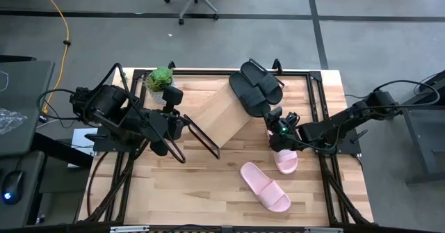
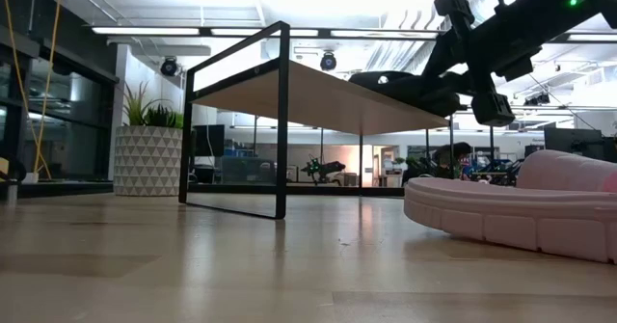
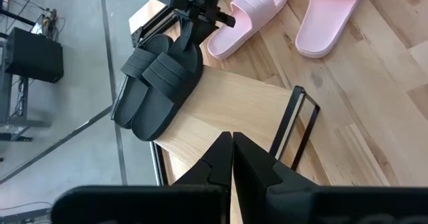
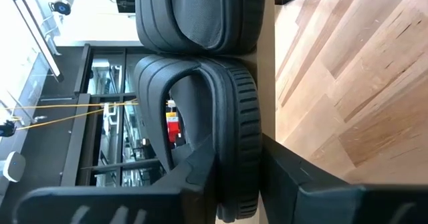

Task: Pick and place slides into the shelf
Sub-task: Put the black slide on the shelf, then put the top pink slide on the shelf

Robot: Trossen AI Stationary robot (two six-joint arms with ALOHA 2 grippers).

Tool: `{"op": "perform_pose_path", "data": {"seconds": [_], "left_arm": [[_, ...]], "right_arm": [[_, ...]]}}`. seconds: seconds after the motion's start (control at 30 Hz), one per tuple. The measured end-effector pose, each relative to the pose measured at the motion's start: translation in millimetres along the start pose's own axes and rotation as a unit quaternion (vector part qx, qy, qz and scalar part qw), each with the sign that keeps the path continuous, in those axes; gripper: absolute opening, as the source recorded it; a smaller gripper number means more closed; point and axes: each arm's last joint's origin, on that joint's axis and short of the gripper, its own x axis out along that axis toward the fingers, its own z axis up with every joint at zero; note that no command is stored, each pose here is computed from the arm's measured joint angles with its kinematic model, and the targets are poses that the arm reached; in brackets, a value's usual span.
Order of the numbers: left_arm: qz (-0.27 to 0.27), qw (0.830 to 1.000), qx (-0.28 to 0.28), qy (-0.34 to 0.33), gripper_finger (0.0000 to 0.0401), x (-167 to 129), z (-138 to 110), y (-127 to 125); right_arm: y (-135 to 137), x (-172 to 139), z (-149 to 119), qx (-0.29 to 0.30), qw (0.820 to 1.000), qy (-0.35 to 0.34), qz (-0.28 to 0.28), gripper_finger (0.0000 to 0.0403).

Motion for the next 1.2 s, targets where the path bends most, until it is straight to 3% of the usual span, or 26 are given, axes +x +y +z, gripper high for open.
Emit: {"op": "perform_pose_path", "data": {"seconds": [0.67,1.2], "left_arm": [[-0.017,1.000,0.000,-0.004,0.0003,0.0,0.2,-1.0],[-0.022,1.000,0.010,-0.006,0.0003,0.0,0.3,-1.3]], "right_arm": [[-4.4,-4.8,1.2,-0.024,1.000,0.002,-0.006,0.0166],[-7.6,-17.7,-0.8,-0.036,0.999,0.009,0.010,0.0170]]}}
